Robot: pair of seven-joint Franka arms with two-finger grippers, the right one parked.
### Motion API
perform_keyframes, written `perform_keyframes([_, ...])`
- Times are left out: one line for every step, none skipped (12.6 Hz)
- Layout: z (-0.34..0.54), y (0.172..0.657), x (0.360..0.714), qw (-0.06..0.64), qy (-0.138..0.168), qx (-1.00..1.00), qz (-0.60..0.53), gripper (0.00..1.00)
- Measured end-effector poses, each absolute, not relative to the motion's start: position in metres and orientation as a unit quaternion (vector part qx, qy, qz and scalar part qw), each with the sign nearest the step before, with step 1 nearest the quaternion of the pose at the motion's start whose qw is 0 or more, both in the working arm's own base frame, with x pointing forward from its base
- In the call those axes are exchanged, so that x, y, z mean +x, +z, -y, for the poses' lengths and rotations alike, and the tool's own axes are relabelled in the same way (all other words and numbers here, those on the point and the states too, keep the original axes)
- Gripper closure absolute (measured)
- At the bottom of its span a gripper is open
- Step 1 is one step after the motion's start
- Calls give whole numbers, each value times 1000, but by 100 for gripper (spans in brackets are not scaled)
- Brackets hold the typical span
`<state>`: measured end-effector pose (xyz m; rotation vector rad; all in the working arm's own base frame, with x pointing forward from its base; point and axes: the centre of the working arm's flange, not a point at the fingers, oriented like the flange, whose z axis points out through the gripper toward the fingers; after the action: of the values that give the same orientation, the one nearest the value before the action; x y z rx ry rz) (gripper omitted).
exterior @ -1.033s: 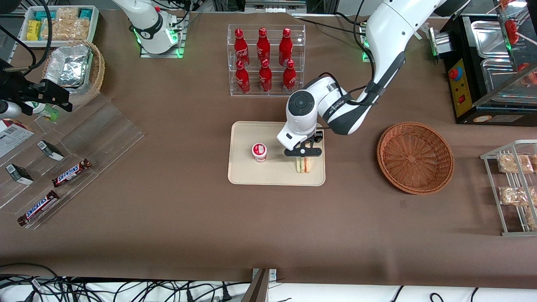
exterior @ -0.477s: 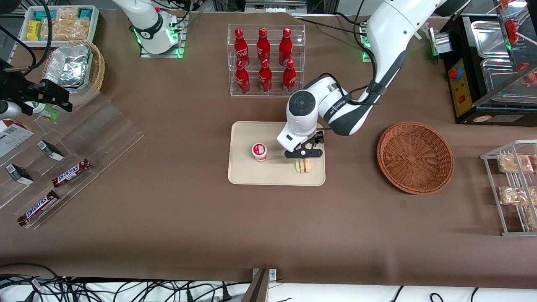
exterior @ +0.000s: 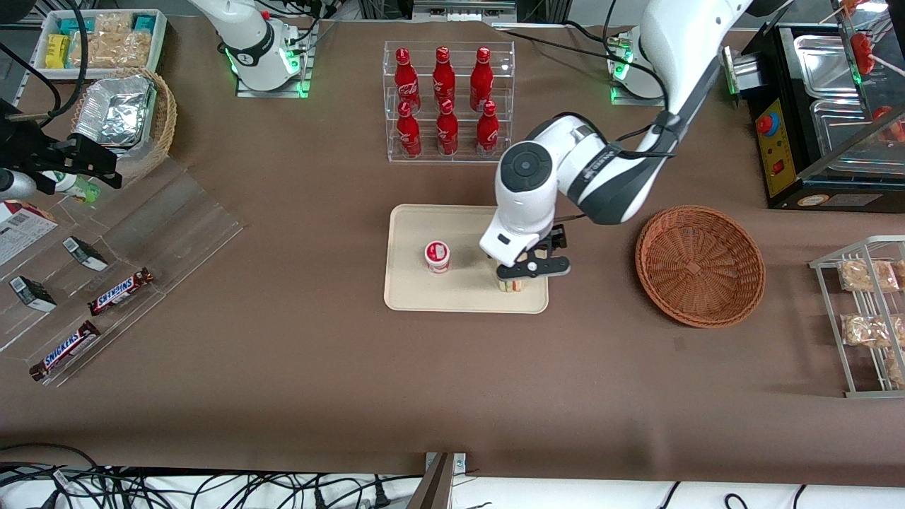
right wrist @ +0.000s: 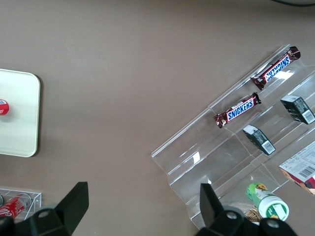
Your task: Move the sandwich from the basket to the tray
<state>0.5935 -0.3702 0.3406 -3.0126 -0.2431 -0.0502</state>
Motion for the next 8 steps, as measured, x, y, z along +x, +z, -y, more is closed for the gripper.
perform_keyframes([355,350,603,57,-23,-994,94,0])
perform_keyframes([341,359,613,54,-29,-992,106,0])
perform_keyframes([328,371,621,50,-37,-991,118,0])
perform_keyframes([317,383,629,44,-44,-991,122,0])
perform_keyframes([306,395,637,41,-46,-991,120,0])
perform_keyframes([292,405,644,42,-41,-992,114,0])
perform_keyframes([275,414,651,43,-32,-993,108,0])
perform_keyframes([254,420,659,41,-23,-994,99,0])
